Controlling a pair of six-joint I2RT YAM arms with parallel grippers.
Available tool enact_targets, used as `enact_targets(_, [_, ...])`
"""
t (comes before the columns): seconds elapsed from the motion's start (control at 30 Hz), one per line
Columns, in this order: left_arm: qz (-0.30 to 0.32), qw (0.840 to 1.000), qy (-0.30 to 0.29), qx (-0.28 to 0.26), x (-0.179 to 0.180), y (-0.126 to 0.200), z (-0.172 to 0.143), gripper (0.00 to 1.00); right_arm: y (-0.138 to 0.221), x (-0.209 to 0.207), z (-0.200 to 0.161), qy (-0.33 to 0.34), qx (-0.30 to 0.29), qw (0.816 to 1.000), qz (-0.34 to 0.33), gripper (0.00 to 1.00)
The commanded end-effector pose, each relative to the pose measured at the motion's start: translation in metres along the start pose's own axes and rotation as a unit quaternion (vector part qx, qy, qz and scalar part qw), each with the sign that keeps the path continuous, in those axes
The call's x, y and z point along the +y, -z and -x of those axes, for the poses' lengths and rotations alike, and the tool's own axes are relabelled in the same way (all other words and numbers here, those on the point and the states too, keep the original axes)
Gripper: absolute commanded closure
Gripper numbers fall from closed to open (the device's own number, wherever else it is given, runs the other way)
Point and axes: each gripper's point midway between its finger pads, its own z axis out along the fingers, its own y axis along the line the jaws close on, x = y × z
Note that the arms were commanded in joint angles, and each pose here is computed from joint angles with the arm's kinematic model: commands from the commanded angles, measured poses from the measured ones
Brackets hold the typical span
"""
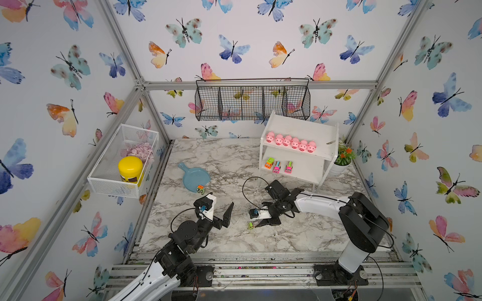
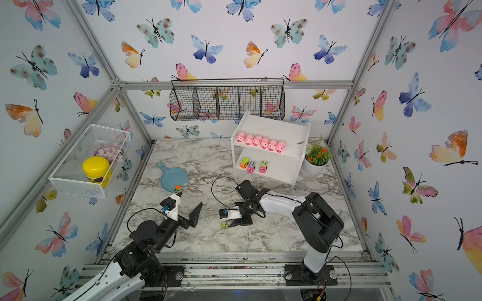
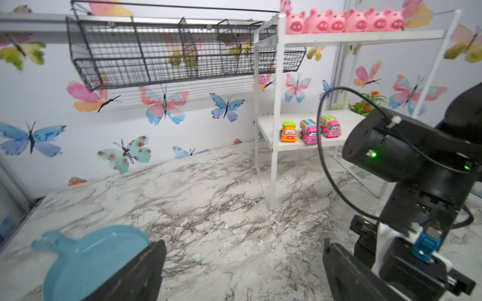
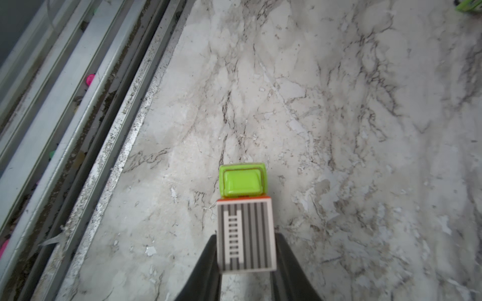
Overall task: Organize plastic toys on shelves
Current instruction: Pick up the plastic toy at the center of the board, then place the plastic toy on the shelf.
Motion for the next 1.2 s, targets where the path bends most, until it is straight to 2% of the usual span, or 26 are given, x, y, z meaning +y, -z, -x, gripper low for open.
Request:
enact_targets(0.0, [-0.160, 0.977, -0.140, 0.016, -0.052, 0.007, 0.001, 0.01, 0.018, 0.003, 0.002, -0.032, -0.014, 0.999, -0.022, 0.73])
enact_targets(0.07, [-0.233, 0.954, -0.184, 0.035, -0.074, 0.014, -0.017, 0.01, 0.028, 0.006, 0.000, -0.040, -0.014, 0.998, -0.038, 0.72])
enact_targets(0.13, [-0.280, 0.936, -0.206, 0.044, -0.089, 0.020, -0.033, 0.00, 0.036, 0.008, -0.003, -0.048, -0.014, 0.997, -0.054, 0.72])
enact_targets(0.33, [-0.392, 0.898, -0.199, 0.032, -0.127, 0.026, -0.064, 0.09, 0.057, 0.015, 0.002, -0.061, -0.032, 0.994, -0.082, 0.72])
enact_targets(0.4, [-0.410, 0.891, -0.191, 0.026, -0.136, 0.021, -0.068, 0.12, 0.062, 0.017, 0.007, -0.060, -0.042, 0.994, -0.086, 0.72])
enact_targets(0.67, [-0.395, 0.902, -0.170, 0.023, -0.140, -0.018, -0.061, 0.18, 0.071, 0.020, 0.017, -0.053, -0.058, 0.993, -0.086, 0.72])
enact_targets(0.8, [-0.387, 0.908, -0.154, 0.032, -0.140, -0.030, -0.063, 0.25, 0.071, 0.023, 0.017, -0.053, -0.058, 0.994, -0.079, 0.72])
enact_targets(1.17, [-0.397, 0.905, -0.138, 0.061, -0.145, -0.039, -0.073, 0.38, 0.071, 0.023, 0.021, -0.047, -0.066, 0.994, -0.073, 0.72])
